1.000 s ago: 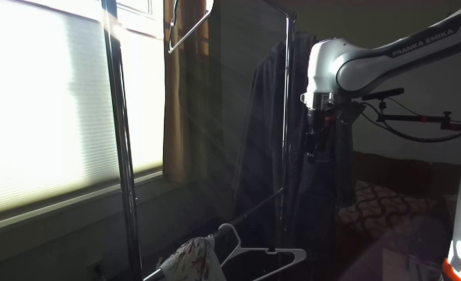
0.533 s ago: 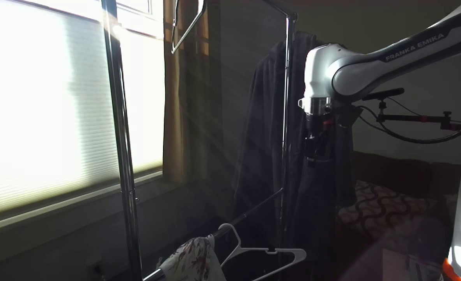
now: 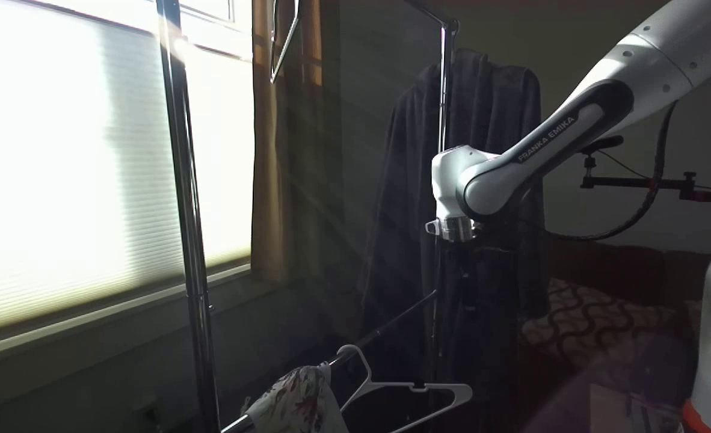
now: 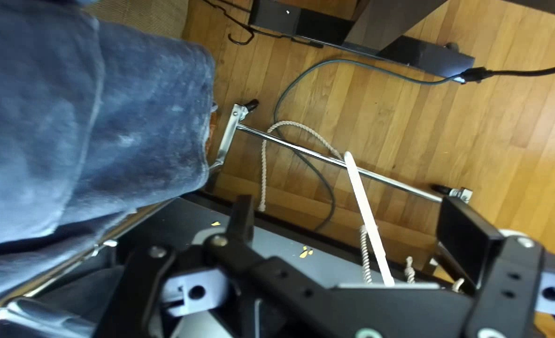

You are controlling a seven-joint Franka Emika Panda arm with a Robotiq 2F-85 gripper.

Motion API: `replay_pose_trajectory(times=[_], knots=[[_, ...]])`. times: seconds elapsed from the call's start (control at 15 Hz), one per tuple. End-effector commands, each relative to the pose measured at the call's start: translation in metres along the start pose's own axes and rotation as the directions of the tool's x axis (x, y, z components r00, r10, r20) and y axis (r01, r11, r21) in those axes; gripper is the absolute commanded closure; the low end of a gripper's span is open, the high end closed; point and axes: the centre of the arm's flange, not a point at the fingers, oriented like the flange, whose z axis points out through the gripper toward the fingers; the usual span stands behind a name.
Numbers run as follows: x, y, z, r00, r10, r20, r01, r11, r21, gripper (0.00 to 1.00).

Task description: Hang the white coat hanger on the top railing

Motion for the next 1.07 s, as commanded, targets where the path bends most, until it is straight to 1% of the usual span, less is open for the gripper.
replay_pose_trajectory(times=[0.0, 0.13, 0.2, 0.4, 0.47, 0.6, 0.73, 0.87, 1.0], knots=[[0.046, -0.006, 0.051, 0.992, -0.094, 0.078, 0.086, 0.991, 0.102, 0.00], [0.060, -0.013, 0.078, 0.984, -0.104, 0.146, 0.082, 0.986, 0.147, 0.00], [0.065, -0.017, 0.089, 0.979, -0.103, 0.175, 0.076, 0.984, 0.158, 0.00], [0.069, -0.025, 0.118, 0.963, -0.101, 0.251, 0.050, 0.978, 0.200, 0.00], [0.055, -0.024, 0.106, 0.974, -0.100, 0.202, 0.068, 0.985, 0.160, 0.00], [0.061, -0.027, 0.120, 0.967, -0.105, 0.232, 0.065, 0.982, 0.176, 0.00], [0.064, -0.026, 0.122, 0.965, -0.106, 0.240, 0.063, 0.982, 0.180, 0.00], [0.062, -0.032, 0.121, 0.978, -0.147, 0.152, 0.127, 0.983, 0.132, 0.00], [0.073, -0.033, 0.131, 0.981, -0.188, 0.054, 0.181, 0.977, 0.111, 0.00]])
